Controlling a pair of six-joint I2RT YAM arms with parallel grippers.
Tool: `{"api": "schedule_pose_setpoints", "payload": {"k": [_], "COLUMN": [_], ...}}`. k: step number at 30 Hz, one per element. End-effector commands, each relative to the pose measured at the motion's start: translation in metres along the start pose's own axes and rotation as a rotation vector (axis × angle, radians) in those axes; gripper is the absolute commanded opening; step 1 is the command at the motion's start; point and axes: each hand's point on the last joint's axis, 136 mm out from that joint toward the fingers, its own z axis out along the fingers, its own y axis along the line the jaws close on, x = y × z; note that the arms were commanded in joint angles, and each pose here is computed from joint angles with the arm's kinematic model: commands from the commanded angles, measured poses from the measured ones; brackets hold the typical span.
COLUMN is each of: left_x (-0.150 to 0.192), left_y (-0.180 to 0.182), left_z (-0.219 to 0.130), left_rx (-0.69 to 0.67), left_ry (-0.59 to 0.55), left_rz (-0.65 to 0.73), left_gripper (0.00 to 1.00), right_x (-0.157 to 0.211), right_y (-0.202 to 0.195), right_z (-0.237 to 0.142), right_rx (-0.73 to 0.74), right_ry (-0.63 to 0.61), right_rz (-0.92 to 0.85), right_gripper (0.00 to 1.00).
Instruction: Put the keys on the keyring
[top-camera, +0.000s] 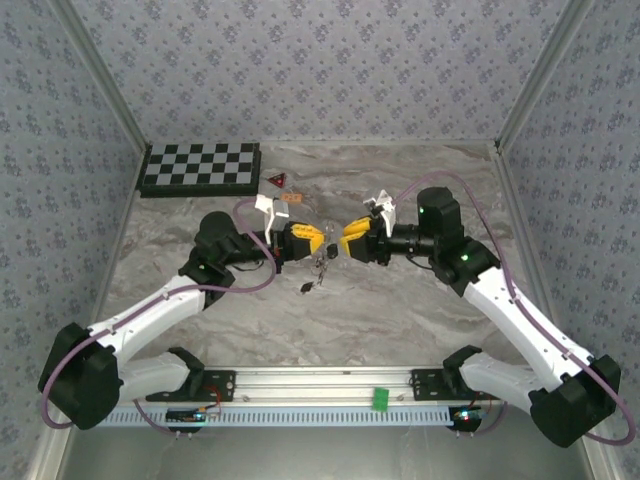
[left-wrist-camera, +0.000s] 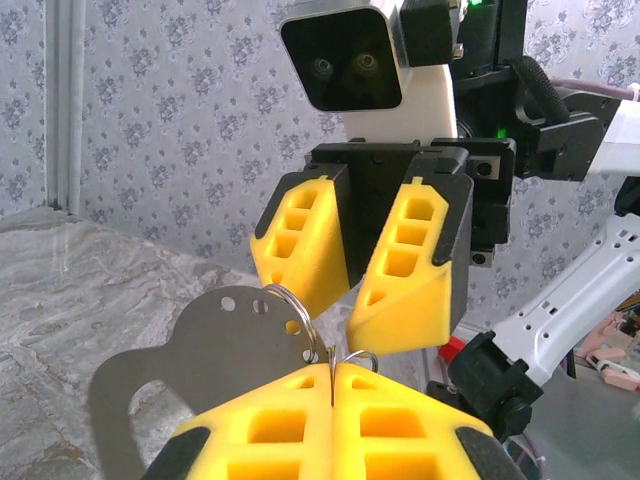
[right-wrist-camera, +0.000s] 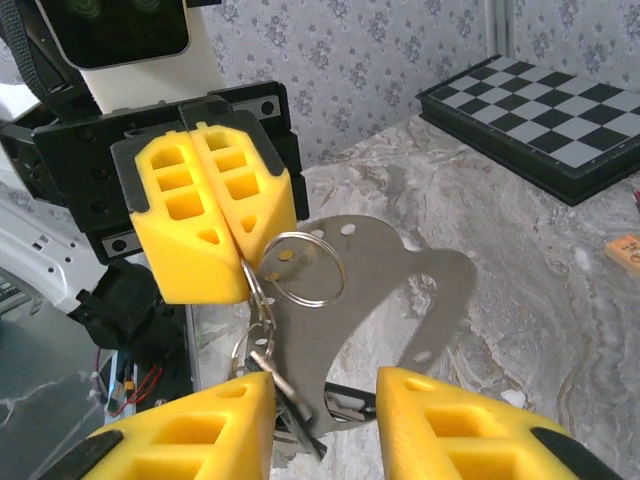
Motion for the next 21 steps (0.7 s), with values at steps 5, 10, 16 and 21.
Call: {"api": "schedule_pose_setpoints", "payload": {"k": [5,10,16,21], "left_x": [-0.024,-0.026,-0.025,-0.024], "left_y": [-0.012,-0.011,-0.01,-0.011], "left_z": [-0.001,-0.001,0.0,0.0], "left_rx": [0.023,0.017,0.015,0.018], "left_ry": [-0.072,-0.071,-0.069,-0.066], "left_rz": [0.054,0.054,0.051,0.049], "left_gripper": [0.0,0.0,0.0,0.0], "right_x": [-0.017,-0.02,-0.021,-0.017], "right_y": [0.01,0.014,0.022,0.025], "right_z": [0.002,-0.004,-0.006,0.001], "right_rx": [-0.03,-0.007,-0.002,-0.007], "right_ry": [-0.097,-0.138,-0.156,-0.12], "right_rz": [-0.026,-0.058,-0.093,-0.112], "right_gripper": [0.28,0.29,0.3,0.28]}}
